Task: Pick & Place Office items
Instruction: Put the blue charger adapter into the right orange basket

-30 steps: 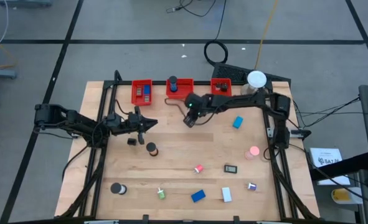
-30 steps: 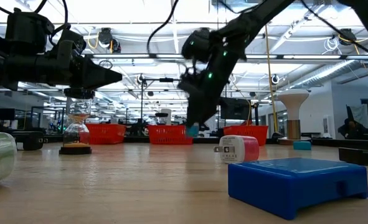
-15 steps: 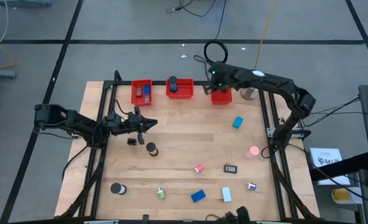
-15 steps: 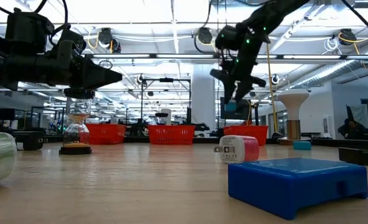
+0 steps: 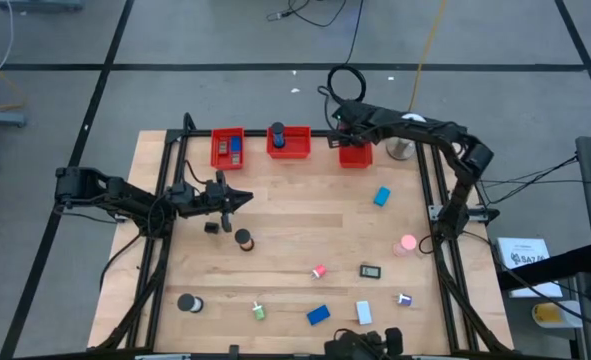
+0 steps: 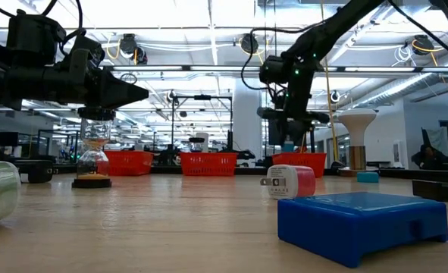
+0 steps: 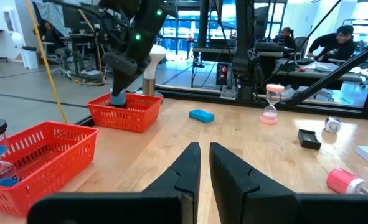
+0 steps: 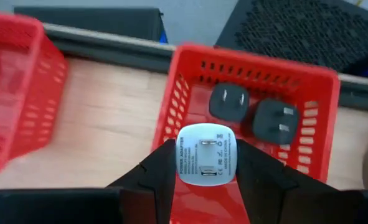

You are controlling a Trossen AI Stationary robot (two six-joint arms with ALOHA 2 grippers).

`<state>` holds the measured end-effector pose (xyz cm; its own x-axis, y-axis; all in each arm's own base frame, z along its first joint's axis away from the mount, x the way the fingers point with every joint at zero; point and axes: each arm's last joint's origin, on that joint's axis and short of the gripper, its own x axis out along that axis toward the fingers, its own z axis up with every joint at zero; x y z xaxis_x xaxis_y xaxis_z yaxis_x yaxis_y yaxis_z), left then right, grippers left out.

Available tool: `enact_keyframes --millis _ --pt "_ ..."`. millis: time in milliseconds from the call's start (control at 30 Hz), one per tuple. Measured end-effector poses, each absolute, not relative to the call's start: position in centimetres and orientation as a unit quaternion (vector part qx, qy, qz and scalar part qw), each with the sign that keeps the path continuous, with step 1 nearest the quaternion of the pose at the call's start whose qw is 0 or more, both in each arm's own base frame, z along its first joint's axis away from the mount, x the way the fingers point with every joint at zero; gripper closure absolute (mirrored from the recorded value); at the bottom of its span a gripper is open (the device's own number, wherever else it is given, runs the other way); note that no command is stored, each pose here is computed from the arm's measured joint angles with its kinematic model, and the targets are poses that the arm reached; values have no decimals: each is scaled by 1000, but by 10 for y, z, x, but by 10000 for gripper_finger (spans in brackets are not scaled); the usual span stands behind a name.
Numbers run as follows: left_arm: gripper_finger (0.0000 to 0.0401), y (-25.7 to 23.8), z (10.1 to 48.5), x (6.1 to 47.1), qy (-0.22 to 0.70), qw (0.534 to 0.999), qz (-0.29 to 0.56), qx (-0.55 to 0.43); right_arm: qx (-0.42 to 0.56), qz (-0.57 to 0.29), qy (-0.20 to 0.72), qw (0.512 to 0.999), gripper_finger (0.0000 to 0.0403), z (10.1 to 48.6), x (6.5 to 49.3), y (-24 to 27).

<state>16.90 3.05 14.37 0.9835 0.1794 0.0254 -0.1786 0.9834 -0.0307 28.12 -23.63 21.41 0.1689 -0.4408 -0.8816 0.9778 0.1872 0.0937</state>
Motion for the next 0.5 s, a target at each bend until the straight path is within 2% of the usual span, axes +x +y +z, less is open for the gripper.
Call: enact_keyframes --millis 500 --pt "366 30 144 169 -14 996 90 -14 376 -539 396 641 271 182 287 -244"
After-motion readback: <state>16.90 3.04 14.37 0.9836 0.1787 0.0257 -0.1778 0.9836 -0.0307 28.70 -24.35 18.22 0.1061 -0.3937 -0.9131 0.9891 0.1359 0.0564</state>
